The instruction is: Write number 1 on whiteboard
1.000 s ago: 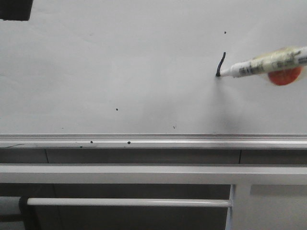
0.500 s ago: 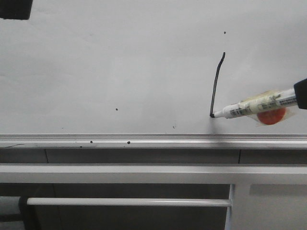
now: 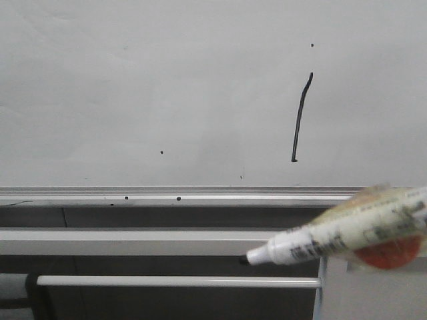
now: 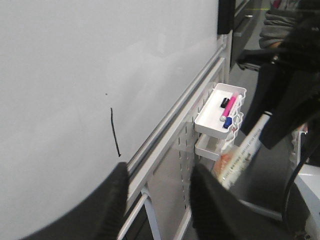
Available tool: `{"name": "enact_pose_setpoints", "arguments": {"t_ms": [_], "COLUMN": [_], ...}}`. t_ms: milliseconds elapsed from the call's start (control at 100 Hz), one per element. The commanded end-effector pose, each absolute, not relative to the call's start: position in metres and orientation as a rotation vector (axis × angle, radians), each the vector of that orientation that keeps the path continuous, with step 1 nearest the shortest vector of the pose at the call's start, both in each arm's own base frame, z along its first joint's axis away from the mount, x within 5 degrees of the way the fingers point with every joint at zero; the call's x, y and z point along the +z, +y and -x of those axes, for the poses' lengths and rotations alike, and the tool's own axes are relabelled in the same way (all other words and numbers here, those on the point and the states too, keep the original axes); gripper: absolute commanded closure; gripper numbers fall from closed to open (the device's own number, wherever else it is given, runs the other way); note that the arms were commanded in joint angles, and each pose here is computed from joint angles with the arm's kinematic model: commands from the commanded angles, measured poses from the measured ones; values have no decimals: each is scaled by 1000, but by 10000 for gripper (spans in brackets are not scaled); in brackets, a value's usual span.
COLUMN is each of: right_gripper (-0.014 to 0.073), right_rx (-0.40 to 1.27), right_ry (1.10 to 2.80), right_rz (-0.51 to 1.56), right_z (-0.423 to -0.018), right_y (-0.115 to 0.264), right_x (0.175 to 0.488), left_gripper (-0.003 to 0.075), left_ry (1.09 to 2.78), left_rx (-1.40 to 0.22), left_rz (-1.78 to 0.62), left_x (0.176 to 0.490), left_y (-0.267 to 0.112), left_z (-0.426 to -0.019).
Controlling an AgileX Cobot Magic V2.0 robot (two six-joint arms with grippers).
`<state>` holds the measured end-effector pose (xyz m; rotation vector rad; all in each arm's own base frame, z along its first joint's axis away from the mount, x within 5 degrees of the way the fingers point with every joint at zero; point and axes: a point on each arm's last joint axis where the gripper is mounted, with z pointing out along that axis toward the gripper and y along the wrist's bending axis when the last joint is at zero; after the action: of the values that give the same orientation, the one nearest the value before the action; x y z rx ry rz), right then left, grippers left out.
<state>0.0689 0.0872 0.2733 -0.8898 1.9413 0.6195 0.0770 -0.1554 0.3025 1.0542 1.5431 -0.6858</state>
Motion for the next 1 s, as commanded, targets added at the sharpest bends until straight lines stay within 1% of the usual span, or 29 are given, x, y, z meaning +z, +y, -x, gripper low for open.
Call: {"name": "enact_pose_setpoints", "arguments": {"t_ms": [0, 70, 200, 250, 320, 480, 580, 670, 770, 890, 990], "right_gripper": [638, 638, 638, 638, 638, 638, 638, 638, 638, 638, 638], "right_rx": [610, 592, 549, 541, 534, 540, 562, 587, 600, 615, 619], "right_ry": [1887, 1940, 2048, 2049, 2033, 2027, 2014, 2026, 2036, 2006, 1996], "right_rz": [854, 862, 858, 837, 824, 833, 823, 826, 858, 868, 867], "right_z": [-82, -90, -111, -117, -123, -126, -126, -125, -122, -122, -125], "right_y": [96, 101, 111, 113, 114, 118, 119, 121, 124, 130, 134], "right_x": [300, 308, 320, 327, 336, 349, 357, 358, 356, 357, 356], "left_gripper": [230, 223, 276, 291, 293, 293, 293, 293, 293, 293, 303], "left_ry": [1479, 1459, 1396, 1407, 1446, 1470, 1513, 1517, 1526, 1510, 1507], "left_rx": [-705, -647, -547, -513, -447, -339, -236, -223, -232, -207, -209], "left_rz": [-1107, -1174, -1324, -1346, -1352, -1378, -1381, -1392, -1367, -1341, -1338], "left_x": [308, 303, 291, 287, 281, 274, 266, 264, 269, 278, 279], "left_y": [-166, -171, -182, -185, -186, -188, -188, -192, -196, -198, -199], "left_z": [-76, -78, -76, -76, -79, -85, -92, -94, -96, -99, -99]}}
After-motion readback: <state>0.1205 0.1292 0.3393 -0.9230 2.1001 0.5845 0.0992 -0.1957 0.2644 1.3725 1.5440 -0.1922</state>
